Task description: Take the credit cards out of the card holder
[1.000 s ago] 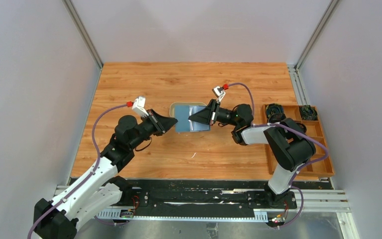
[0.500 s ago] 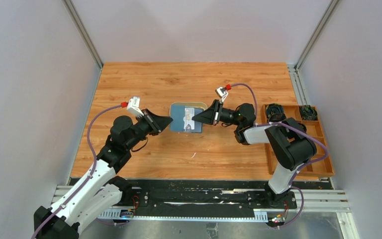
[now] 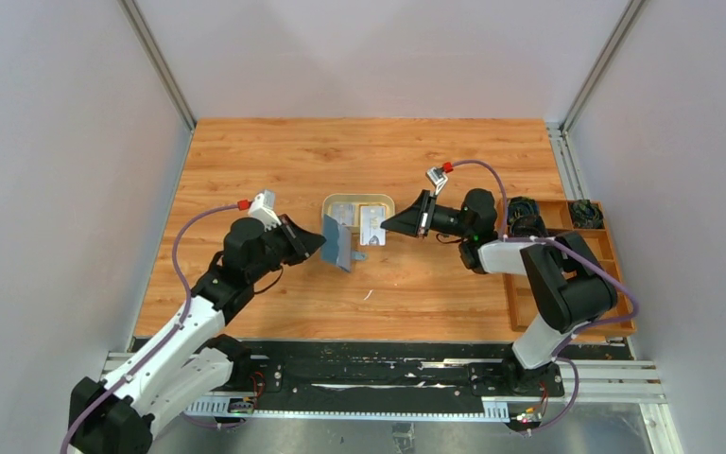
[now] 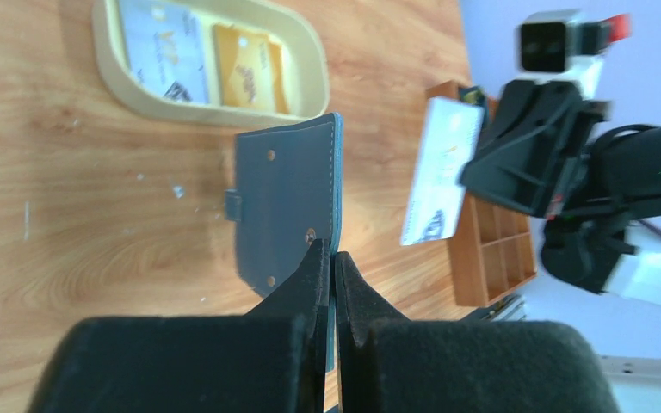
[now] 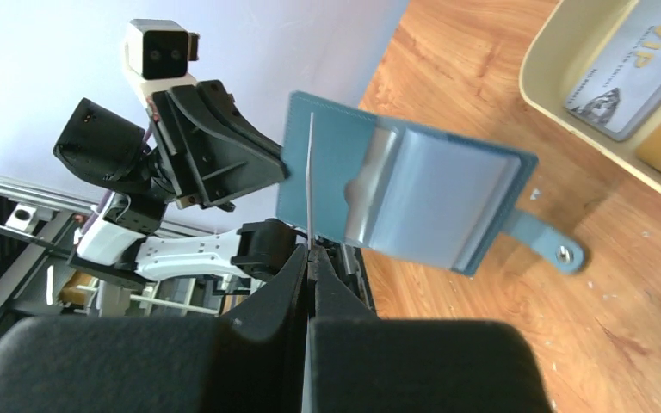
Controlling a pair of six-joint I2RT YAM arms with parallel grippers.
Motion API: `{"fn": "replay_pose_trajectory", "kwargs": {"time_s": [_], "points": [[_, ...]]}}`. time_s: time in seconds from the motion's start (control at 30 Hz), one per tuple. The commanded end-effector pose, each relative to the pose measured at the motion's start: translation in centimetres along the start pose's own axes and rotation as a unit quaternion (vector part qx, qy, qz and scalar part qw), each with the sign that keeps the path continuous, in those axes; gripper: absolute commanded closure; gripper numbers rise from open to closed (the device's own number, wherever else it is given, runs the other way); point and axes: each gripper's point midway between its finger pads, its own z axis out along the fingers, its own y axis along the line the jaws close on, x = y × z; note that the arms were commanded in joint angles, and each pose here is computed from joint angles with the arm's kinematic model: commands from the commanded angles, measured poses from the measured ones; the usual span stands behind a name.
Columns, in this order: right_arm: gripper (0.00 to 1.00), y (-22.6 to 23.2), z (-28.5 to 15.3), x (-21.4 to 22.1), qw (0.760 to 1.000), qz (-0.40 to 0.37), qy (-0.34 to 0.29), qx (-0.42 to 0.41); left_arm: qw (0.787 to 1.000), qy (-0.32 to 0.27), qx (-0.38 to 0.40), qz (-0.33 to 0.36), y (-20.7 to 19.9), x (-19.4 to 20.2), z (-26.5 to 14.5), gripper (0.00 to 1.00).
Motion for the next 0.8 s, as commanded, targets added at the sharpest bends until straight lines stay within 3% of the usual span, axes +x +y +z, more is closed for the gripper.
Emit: {"fn": "replay_pose_trajectory", "kwargs": {"time_s": [0.0,0.33,0.77], "points": [[1.00,-0.1,-0.7,-0.7,0.999,-0.039,0.010,0.026,0.998,0.047,-0.042,0.007,3.0,2.6,0.6,1.00],[1.00,-2.3,0.6,-4.1,0.989,-0.075,0.035,0.126,0.993,0.085,-0.081,-0.003,6.5,5.6,0.8,1.00],[1.00,-7.1,4.7,-5.5,0.981,-0.023,0.040,0.190,0.983,0.110,-0.149,0.001,11.4,8.2,0.8,1.00]]}}
